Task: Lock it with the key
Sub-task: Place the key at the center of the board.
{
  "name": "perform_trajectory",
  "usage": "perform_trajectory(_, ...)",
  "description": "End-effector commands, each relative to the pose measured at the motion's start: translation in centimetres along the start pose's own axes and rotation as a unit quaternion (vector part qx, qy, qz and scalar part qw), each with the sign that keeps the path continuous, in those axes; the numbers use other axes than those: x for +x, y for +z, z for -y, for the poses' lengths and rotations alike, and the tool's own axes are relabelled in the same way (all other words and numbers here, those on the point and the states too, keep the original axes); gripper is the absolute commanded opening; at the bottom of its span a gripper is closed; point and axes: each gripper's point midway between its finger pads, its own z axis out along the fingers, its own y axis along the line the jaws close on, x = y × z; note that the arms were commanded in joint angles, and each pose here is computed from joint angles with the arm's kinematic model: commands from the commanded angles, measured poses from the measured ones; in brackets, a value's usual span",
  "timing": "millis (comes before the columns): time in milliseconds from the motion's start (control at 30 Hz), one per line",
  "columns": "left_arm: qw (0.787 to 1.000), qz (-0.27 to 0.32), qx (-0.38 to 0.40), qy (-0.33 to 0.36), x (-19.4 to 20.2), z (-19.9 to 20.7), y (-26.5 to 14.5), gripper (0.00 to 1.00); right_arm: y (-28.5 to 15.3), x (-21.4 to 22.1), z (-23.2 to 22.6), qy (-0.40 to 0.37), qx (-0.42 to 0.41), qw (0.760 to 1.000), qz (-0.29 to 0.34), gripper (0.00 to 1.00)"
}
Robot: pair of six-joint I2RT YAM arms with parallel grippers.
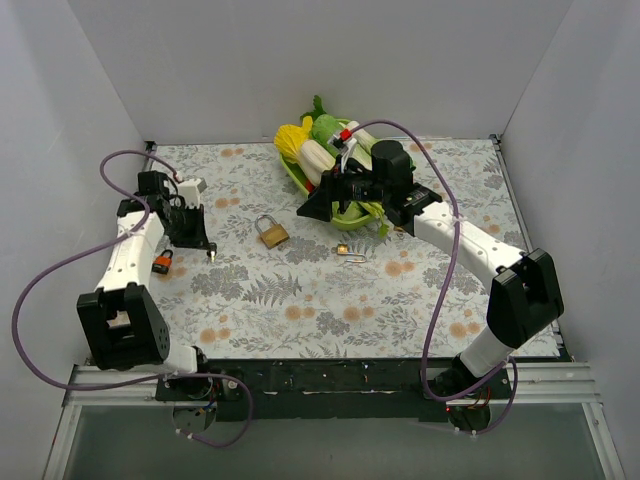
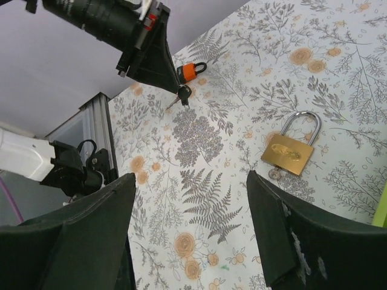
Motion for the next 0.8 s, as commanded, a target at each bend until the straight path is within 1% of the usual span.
perform_trajectory(0, 0.986, -0.132, -0.098, 0.025, 4.3, -4.6, -0.3, 0.00, -0.7, -1.4, -1.8, -0.048, -0.026, 0.998, 0.007, 0.81)
perform_trajectory(100, 0.974, -0.178, -0.141, 0.022, 5.7, -7.1, 0.3, 0.00, -0.9, -1.2, -2.1, -0.057, -0.036, 0.998, 0.001, 0.82)
perform_trajectory(200, 0.968, -0.179, -0.172, 0.030, 5.4, -8.5, 0.4, 0.00, -1.1, -1.1, -2.5, -0.066, -0.041, 0.997, -0.003, 0.81)
perform_trajectory(267, 0.967, -0.179, -0.177, 0.031, 5.3, -9.0, 1.1, 0.00, -1.4, -0.8, -2.7, -0.068, -0.043, 0.997, -0.006, 0.81)
perform_trajectory(300, 0.961, -0.188, -0.200, 0.032, 5.4, -9.9, 0.9, 0.00, -1.5, -0.7, -2.7, -0.068, -0.043, 0.997, -0.008, 0.81)
perform_trajectory(333, 0.958, -0.199, -0.205, 0.030, 5.8, -10.4, 1.3, 0.00, -1.5, -0.6, -2.7, -0.067, -0.043, 0.997, -0.010, 0.81)
perform_trajectory(533, 0.950, -0.206, -0.234, 0.029, 5.8, -12.2, 2.6, 0.00, -1.6, -0.3, -2.7, -0.068, -0.044, 0.997, -0.014, 0.81)
perform_trajectory(667, 0.956, -0.197, -0.218, 0.026, 4.7, -12.0, 3.2, 0.00, -1.7, -0.1, -2.5, -0.068, -0.037, 0.997, -0.014, 0.81)
perform_trajectory(700, 0.956, -0.197, -0.215, 0.024, 4.5, -12.0, 3.3, 0.01, -1.6, 0.0, -2.3, -0.067, -0.034, 0.997, -0.015, 0.81)
perform_trajectory(733, 0.957, -0.196, -0.212, 0.022, 4.3, -11.9, 3.4, 0.09, -1.6, 0.2, -2.1, -0.065, -0.030, 0.997, -0.018, 0.81)
perform_trajectory(767, 0.959, -0.194, -0.206, 0.018, 4.1, -11.7, 3.5, 0.12, -1.6, 0.3, -1.7, -0.067, -0.023, 0.997, -0.019, 0.81)
